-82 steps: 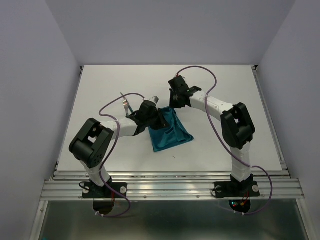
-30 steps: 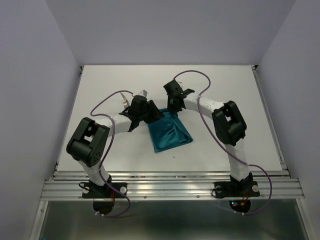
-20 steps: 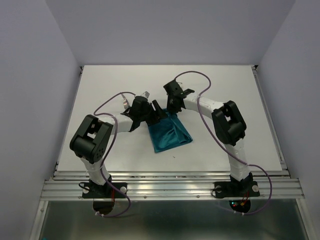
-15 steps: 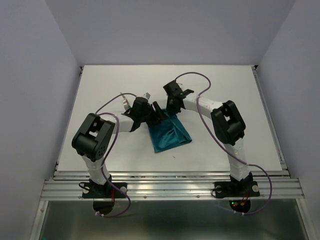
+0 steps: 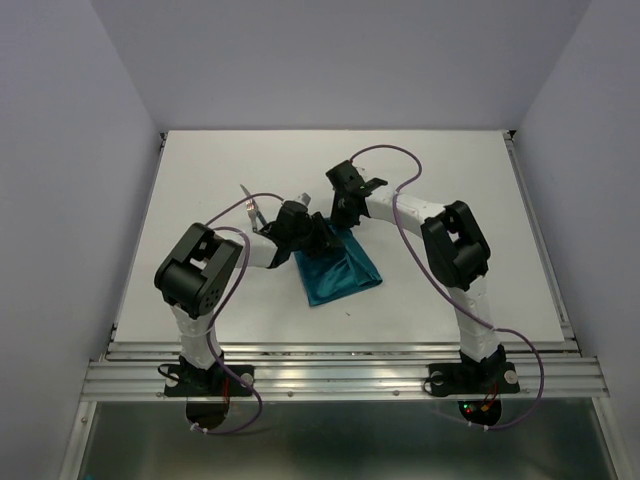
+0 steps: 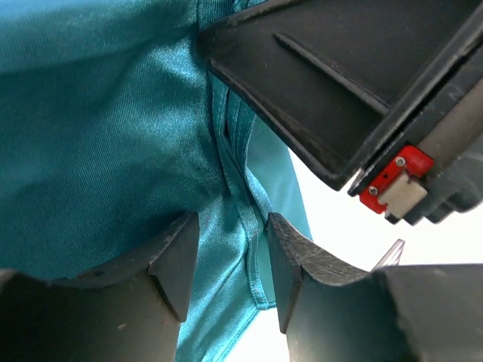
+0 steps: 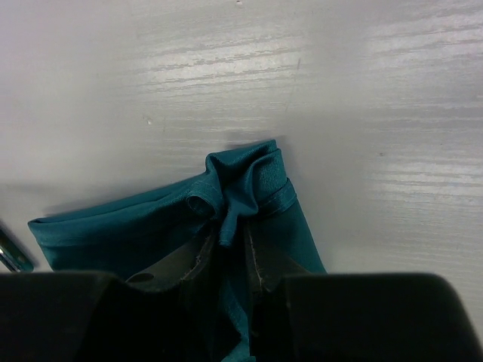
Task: Fold the napkin into a case and place the utensils inside
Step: Fold the 2/3-rectangle-folded napkin at the center of the board.
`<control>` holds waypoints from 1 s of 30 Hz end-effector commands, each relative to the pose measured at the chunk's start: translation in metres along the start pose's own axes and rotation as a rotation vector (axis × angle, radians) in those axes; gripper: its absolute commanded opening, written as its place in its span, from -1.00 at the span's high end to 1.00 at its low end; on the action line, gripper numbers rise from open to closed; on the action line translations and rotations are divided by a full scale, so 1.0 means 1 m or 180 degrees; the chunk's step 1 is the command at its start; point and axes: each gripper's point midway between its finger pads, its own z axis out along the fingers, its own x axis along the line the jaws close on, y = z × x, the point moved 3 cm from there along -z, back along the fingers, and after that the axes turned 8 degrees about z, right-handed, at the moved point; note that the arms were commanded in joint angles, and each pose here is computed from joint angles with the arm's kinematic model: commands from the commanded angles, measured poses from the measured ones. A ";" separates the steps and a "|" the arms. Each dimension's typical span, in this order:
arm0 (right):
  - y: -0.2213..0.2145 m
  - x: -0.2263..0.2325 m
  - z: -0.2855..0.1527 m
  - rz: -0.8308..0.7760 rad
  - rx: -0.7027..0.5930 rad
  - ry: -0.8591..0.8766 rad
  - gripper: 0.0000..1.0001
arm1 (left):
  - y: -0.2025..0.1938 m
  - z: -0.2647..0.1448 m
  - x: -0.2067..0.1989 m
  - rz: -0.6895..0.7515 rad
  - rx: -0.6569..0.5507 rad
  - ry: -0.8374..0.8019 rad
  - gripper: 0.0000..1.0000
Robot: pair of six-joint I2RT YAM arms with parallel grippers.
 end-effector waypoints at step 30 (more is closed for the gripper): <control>-0.001 0.009 -0.007 0.0018 0.0005 0.0129 0.56 | 0.025 0.031 -0.024 -0.0177 -0.0479 0.0070 0.04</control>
